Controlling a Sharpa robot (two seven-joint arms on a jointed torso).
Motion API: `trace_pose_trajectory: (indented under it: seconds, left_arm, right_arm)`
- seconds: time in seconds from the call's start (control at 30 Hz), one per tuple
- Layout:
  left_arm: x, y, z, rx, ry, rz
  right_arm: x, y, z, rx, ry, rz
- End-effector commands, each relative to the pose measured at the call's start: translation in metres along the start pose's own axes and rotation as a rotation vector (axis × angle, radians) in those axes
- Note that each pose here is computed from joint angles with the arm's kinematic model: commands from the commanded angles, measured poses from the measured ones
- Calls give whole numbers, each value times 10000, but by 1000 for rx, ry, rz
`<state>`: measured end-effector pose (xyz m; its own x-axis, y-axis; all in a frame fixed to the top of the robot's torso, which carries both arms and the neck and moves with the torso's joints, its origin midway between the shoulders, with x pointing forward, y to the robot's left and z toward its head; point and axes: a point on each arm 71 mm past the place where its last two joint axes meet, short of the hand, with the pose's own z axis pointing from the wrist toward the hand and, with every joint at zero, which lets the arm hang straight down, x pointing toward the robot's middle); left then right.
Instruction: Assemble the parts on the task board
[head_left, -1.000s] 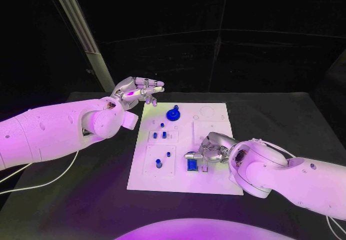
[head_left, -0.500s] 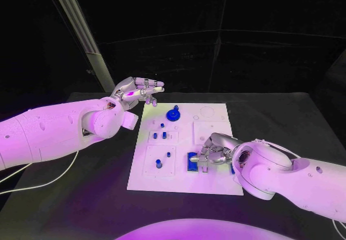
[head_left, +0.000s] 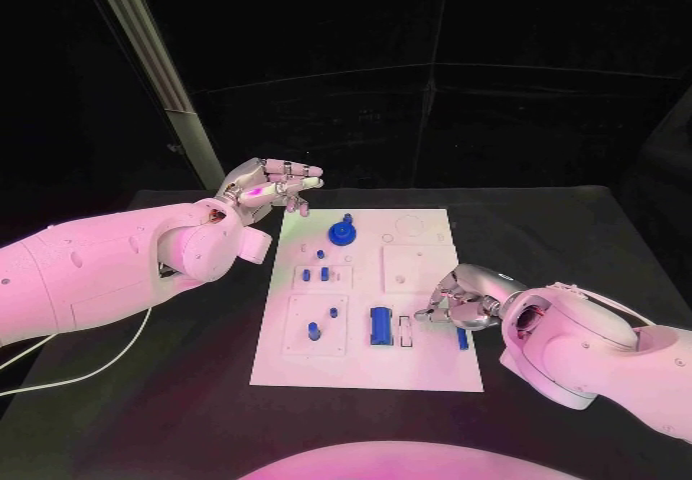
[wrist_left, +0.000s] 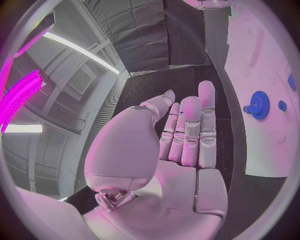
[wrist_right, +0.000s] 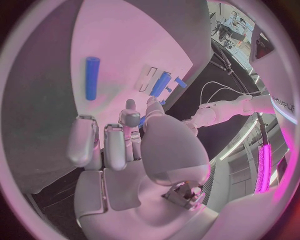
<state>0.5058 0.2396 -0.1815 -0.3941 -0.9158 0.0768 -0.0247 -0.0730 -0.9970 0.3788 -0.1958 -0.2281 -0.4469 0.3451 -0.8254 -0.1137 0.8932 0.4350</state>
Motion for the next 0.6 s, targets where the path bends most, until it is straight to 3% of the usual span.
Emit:
trace_pose_trajectory:
  seconds: [0.03,0.27,0.6]
  left_arm:
    - [11,-14,6,6,8,-7]
    - [18,-13,7,7,10,-7]
    - [16,-12,5,7,10,-8]
  right_arm:
    - [-79,-79,-70,-42,-31,18]
    - [-123,-301,-147,21,4,-82]
    - [-112,-382,-148,71,39,-234]
